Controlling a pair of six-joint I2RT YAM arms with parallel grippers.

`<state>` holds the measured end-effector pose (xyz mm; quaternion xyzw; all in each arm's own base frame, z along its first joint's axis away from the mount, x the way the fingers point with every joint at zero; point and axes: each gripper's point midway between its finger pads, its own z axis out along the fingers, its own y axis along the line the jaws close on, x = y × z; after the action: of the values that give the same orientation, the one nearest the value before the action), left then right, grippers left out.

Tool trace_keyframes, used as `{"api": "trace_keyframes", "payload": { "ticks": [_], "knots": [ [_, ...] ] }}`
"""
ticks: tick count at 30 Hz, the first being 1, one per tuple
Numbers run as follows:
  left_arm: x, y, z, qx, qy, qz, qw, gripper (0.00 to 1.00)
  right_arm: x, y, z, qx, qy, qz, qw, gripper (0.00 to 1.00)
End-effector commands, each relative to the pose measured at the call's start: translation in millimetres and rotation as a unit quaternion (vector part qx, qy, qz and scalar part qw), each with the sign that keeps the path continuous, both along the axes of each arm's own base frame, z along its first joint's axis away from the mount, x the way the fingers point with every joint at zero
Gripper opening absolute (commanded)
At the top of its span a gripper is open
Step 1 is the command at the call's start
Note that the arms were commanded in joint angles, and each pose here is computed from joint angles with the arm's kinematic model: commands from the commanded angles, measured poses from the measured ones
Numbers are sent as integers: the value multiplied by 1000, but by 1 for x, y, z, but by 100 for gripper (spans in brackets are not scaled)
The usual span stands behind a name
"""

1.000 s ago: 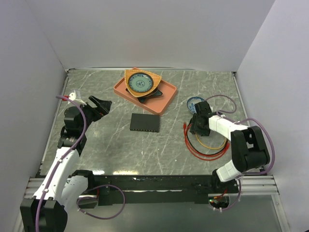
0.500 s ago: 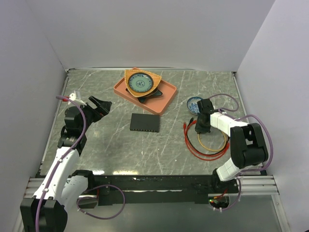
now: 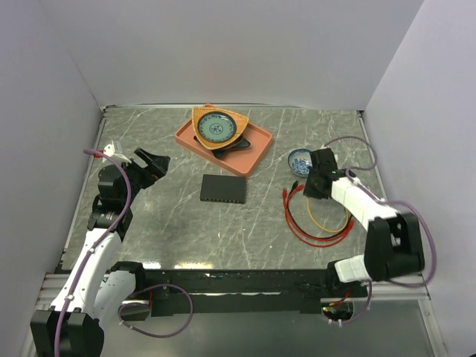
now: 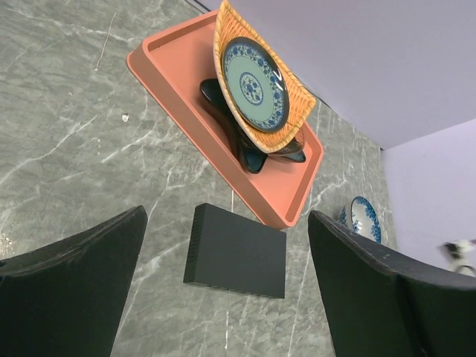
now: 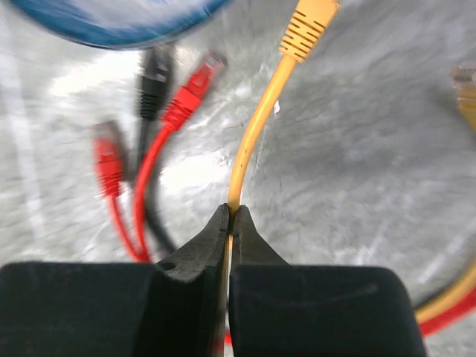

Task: Insert the plug into the switch port

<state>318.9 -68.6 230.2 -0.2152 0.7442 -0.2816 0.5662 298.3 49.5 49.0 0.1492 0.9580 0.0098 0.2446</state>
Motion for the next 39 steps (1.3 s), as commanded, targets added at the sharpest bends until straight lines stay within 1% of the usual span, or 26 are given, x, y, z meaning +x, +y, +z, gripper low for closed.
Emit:
{"api": "trace_keyframes", "payload": {
  "ticks": [1,6,7,9,10,14,15,17,18,20,21,23,24,27,29,30,31,33,34,35,36,38,39],
  "knots": [
    [4,0,26,2,-25,0,1000,96,14,-9,69,-17,-95,-2,995,0],
    [3,0,28,2,-28,0,1000,96,11,-14,117,-25,-142,8,989,0],
    [2,0,27,2,-28,-1,1000,96,9,-12,133,-19,-160,14,987,0],
    [2,-1,27,0,-30,-2,1000,96,7,-7,148,-9,-180,31,983,0],
    [2,-2,29,-1,-33,-6,999,96,5,1,163,9,-200,47,979,0],
    [1,-7,29,-2,-37,-20,999,96,-2,21,195,29,-244,84,966,0],
    [1,-7,29,-1,-37,-21,999,96,-6,35,202,34,-251,110,961,0],
    [1,-8,30,-3,-39,-23,999,96,-9,47,215,30,-261,127,956,0],
    [1,-8,30,-3,-38,-23,999,96,-15,67,218,37,-262,160,951,0],
    [2,-8,29,-4,-38,-23,999,96,-18,86,228,41,-263,185,946,0],
    [1,-8,28,-4,-38,-25,999,96,-24,104,230,53,-263,213,939,0],
    [2,-8,28,-2,-37,-25,999,96,-31,130,228,75,-253,252,931,0],
    [1,-9,28,-1,-36,-27,999,96,-39,150,228,90,-253,282,921,0],
    [2,-9,26,2,-34,-28,999,96,-50,185,215,103,-236,328,909,0],
    [2,-8,25,3,-33,-27,999,96,-65,214,199,98,-213,368,900,0],
    [2,-8,24,4,-31,-25,999,96,-67,222,196,90,-210,378,897,0],
    [2,-7,23,4,-29,-24,999,96,-79,239,180,78,-190,404,891,0],
    [3,-7,20,5,-26,-22,999,96,-85,252,166,61,-175,420,889,0],
    [3,-6,17,6,-21,-19,1000,96,-87,259,146,42,-153,425,891,0],
    [4,-6,15,7,-17,-19,1000,96,-96,268,137,40,-142,434,889,0],
    [5,-6,12,7,-11,-20,1000,96,-101,274,116,28,-117,446,887,0],
    [6,-6,9,7,-5,-20,1000,96,-111,281,93,6,-96,448,889,0],
    [8,-7,5,7,2,-22,1000,96,-112,280,70,-15,-71,446,892,0]
  ]
}}
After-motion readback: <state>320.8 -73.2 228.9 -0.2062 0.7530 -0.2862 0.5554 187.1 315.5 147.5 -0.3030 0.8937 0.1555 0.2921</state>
